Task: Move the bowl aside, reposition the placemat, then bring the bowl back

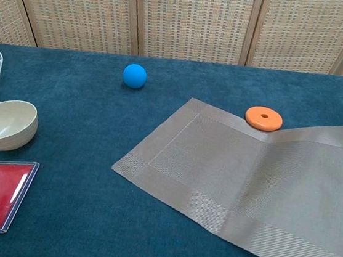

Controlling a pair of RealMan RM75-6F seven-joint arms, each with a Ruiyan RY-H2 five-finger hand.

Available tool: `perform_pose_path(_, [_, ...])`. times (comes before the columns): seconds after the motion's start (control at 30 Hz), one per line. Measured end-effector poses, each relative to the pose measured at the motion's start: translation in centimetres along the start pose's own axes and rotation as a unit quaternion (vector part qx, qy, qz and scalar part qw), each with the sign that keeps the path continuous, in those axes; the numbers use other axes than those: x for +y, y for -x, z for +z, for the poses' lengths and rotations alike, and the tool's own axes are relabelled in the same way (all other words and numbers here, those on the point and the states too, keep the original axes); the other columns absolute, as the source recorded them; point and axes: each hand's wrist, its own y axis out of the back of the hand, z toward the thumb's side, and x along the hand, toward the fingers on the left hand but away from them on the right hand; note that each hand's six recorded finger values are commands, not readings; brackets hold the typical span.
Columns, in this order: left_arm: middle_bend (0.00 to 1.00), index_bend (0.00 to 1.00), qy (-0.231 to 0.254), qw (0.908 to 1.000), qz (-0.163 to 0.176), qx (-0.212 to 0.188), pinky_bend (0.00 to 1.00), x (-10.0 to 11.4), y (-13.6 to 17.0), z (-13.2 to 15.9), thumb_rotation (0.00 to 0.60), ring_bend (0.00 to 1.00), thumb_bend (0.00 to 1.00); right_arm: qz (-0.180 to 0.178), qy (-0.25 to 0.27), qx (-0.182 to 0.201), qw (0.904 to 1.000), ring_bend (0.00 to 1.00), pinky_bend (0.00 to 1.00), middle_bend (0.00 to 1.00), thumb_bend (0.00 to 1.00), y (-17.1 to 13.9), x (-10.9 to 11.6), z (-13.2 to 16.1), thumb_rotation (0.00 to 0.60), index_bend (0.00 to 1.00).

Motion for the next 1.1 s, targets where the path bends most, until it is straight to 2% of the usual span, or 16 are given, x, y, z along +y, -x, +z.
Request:
perform_pose_path(0.3, [0.00,0.01,-0.001,1.0000,-0.001,-0.003,0.00,-0.1,-0.3,0.4,0.600,0.00,0.12,0.008,-0.062,-0.017,0.9979,0.00,0.11,0.17,0.53,2.9,0.4,-0.3,0.600,0.69])
perform_pose_path(0.53, [0.00,0.01,-0.002,1.0000,-0.006,-0.002,0.00,-0.4,-0.5,0.3,0.600,0.00,0.12,0.011,-0.073,-0.004,0.9972,0.00,0.10,0.15,0.53,3.3,-0.5,0.5,0.600,0.67])
perform_pose_path(0.6, [0.00,0.01,-0.001,1.0000,-0.007,-0.001,0.00,-0.4,-0.6,0.2,0.600,0.00,0.12,0.007,-0.078,0.001,0.9969,0.00,0.06,0.09,0.50,3.3,-0.6,0.8,0.600,0.58])
perform_pose_path(0.67, [0.00,0.01,-0.001,1.0000,-0.008,-0.001,0.00,-0.5,-0.7,0.2,0.600,0.00,0.12,0.001,-0.084,0.005,0.9965,0.00,0.01,0.01,0.44,3.3,-0.5,0.9,0.600,0.38])
perform_pose_path(0.73, [0.00,0.01,-0.001,1.0000,-0.010,0.000,0.00,-0.6,-0.8,0.2,0.600,0.00,0.12,-0.010,-0.086,0.004,0.9963,0.00,0.00,0.00,0.40,3.2,-0.2,0.8,0.600,0.20])
perform_pose_path(0.83, [0.00,0.01,-0.001,0.9999,-0.011,-0.004,0.00,-0.7,-1.3,0.4,0.600,0.00,0.12,-0.026,-0.072,-0.006,0.9971,0.00,0.00,0.00,0.36,2.9,0.8,0.2,0.600,0.04])
perform_pose_path(0.9, [0.00,0.01,0.000,0.9999,-0.013,-0.007,0.00,-0.7,-1.7,0.7,0.600,0.00,0.12,-0.039,-0.059,-0.014,0.9974,0.00,0.00,0.00,0.35,2.5,1.6,-0.3,0.600,0.00])
perform_pose_path(1.1, [0.00,0.01,0.006,0.9994,-0.019,-0.030,0.00,-0.6,-3.1,2.4,0.600,0.00,0.12,-0.071,-0.022,-0.034,0.9967,0.00,0.00,0.00,0.33,0.5,4.1,-2.2,0.600,0.00])
